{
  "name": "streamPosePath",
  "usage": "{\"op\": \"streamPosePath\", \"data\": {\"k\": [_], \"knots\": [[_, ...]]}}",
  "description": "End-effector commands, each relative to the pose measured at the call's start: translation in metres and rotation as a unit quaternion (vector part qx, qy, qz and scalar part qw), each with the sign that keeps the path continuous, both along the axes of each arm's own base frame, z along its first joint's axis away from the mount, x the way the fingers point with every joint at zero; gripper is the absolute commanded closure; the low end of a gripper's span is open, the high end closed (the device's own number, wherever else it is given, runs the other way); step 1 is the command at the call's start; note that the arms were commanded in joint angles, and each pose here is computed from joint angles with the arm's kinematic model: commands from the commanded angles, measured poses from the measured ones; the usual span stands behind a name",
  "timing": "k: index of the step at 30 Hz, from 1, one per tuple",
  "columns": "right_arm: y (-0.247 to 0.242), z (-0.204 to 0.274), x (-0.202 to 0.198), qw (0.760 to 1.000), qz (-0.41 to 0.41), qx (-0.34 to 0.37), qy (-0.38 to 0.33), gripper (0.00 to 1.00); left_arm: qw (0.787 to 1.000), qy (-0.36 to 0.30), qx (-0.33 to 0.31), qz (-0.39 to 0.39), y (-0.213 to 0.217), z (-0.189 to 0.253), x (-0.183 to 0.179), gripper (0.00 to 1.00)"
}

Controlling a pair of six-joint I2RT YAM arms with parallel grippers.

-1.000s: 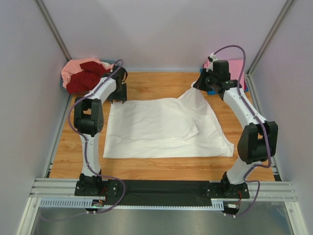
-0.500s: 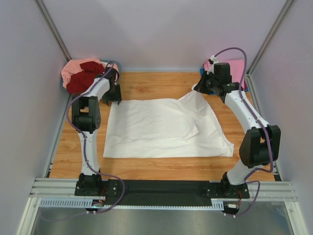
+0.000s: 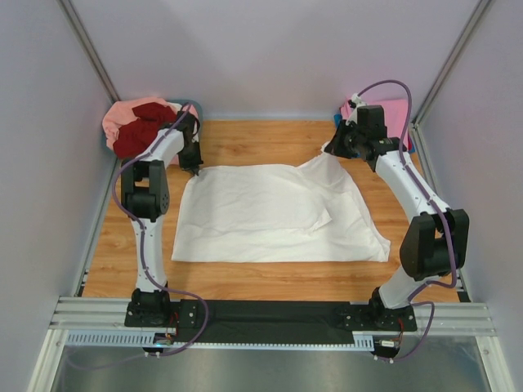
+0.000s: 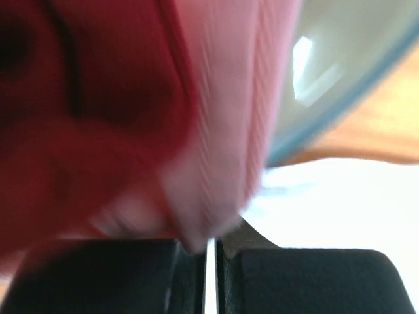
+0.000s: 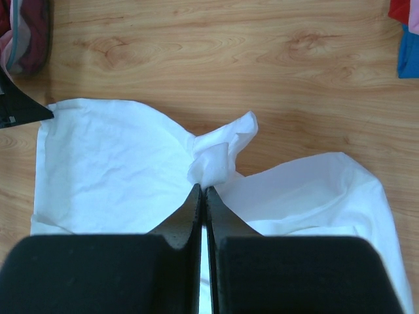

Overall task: Fold and stack the t-shirts
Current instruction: Fold the tshirt

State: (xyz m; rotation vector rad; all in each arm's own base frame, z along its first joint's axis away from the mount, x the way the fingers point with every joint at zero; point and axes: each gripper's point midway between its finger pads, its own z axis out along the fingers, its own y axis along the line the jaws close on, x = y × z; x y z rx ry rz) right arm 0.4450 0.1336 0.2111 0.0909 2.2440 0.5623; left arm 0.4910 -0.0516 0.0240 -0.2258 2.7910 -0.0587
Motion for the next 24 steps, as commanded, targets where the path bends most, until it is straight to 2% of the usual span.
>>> {"op": "streamPosePath", "data": {"k": [1, 7, 10, 18, 24], "knots": [[-0.004, 0.027, -0.005, 0.999, 0.0, -0.015, -0.036, 1.0, 0.999, -0.029, -0.024, -0.016, -0.011, 0.045, -0.012, 1.0], [-0.017, 0.028, -0.023, 0.998, -0.025, -0.029, -0.041, 1.0, 0.997, -0.069, -0.033, -0.025, -0.012, 0.072, -0.035, 1.0], [-0.036, 0.016, -0.034, 0.996, -0.07, -0.049, -0.035, 1.0, 0.995, -0.091, -0.029, -0.025, -0.009, 0.078, -0.045, 1.0], [-0.063, -0.029, -0.066, 0.988, -0.135, -0.073, -0.005, 1.0, 0.992, -0.123, -0.016, -0.017, 0.0, 0.08, -0.06, 1.0], [-0.085, -0.041, -0.078, 0.979, -0.188, -0.078, 0.004, 1.0, 0.99, -0.139, 0.004, -0.018, 0.007, 0.084, -0.064, 1.0]]}}
